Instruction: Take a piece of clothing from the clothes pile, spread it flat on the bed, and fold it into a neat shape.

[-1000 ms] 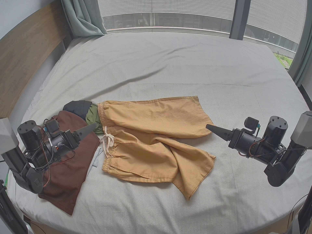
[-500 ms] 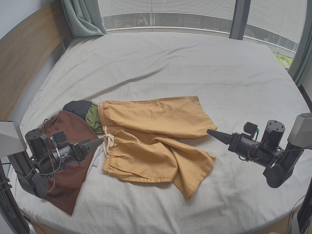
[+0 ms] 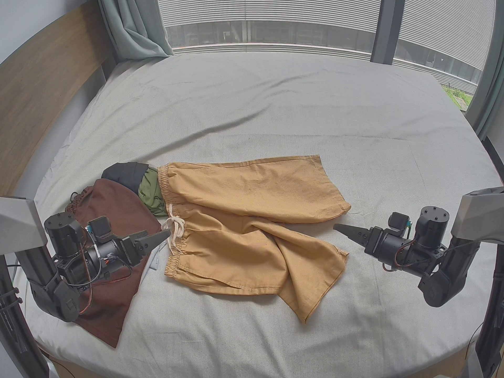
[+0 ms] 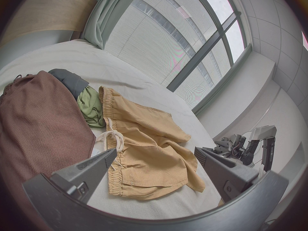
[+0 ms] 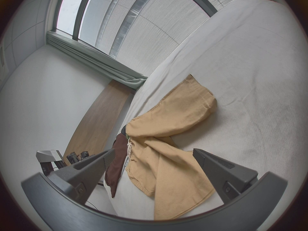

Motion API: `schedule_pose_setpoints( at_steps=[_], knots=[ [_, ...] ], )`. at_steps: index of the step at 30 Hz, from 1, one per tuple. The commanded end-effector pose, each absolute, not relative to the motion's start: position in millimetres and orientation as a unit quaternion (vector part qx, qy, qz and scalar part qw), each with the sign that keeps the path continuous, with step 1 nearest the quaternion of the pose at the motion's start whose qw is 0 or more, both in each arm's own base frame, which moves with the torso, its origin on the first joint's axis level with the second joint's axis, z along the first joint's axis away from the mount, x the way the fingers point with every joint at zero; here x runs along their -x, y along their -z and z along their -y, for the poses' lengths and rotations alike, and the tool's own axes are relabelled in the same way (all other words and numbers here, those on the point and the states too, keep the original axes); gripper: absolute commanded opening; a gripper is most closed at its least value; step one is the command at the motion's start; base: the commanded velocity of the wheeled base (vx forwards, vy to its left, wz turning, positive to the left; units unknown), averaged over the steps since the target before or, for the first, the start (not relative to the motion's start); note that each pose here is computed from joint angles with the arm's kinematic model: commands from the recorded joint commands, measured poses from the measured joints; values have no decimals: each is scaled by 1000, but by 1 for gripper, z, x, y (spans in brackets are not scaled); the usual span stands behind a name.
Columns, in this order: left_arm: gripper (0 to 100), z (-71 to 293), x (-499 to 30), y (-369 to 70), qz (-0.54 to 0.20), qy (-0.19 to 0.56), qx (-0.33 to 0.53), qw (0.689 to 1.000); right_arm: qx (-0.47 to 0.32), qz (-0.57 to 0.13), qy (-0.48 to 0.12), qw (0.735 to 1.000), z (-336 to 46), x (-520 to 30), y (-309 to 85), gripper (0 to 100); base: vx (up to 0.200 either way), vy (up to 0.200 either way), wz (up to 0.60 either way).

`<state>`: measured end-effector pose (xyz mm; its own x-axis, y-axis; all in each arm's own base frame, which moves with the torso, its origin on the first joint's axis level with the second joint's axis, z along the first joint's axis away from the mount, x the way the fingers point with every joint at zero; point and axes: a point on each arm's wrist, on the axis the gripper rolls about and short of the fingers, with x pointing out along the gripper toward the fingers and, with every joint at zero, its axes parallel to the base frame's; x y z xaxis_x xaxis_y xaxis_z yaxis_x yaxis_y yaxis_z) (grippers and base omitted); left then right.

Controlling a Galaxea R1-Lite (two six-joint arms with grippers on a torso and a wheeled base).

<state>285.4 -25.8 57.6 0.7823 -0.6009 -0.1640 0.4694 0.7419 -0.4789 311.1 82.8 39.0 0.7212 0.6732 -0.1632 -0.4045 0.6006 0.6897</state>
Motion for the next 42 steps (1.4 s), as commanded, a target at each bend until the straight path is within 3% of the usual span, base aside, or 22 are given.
schedule_pose_setpoints(
  at_steps=[1, 22, 42],
  knots=[
    [100, 27, -285, -55, -161, 292, 212, 919, -326, -238, -297, 866, -83, -316, -15, 100, 0, 0, 0],
    [100, 28, -288, -45, -172, 291, 200, 920, -321, -272, -259, 869, -67, -325, 25, 100, 0, 0, 0],
    [100, 28, -288, -45, -171, 291, 199, 920, -328, -298, -272, 854, -82, -315, 29, 100, 0, 0, 0]
  ],
)
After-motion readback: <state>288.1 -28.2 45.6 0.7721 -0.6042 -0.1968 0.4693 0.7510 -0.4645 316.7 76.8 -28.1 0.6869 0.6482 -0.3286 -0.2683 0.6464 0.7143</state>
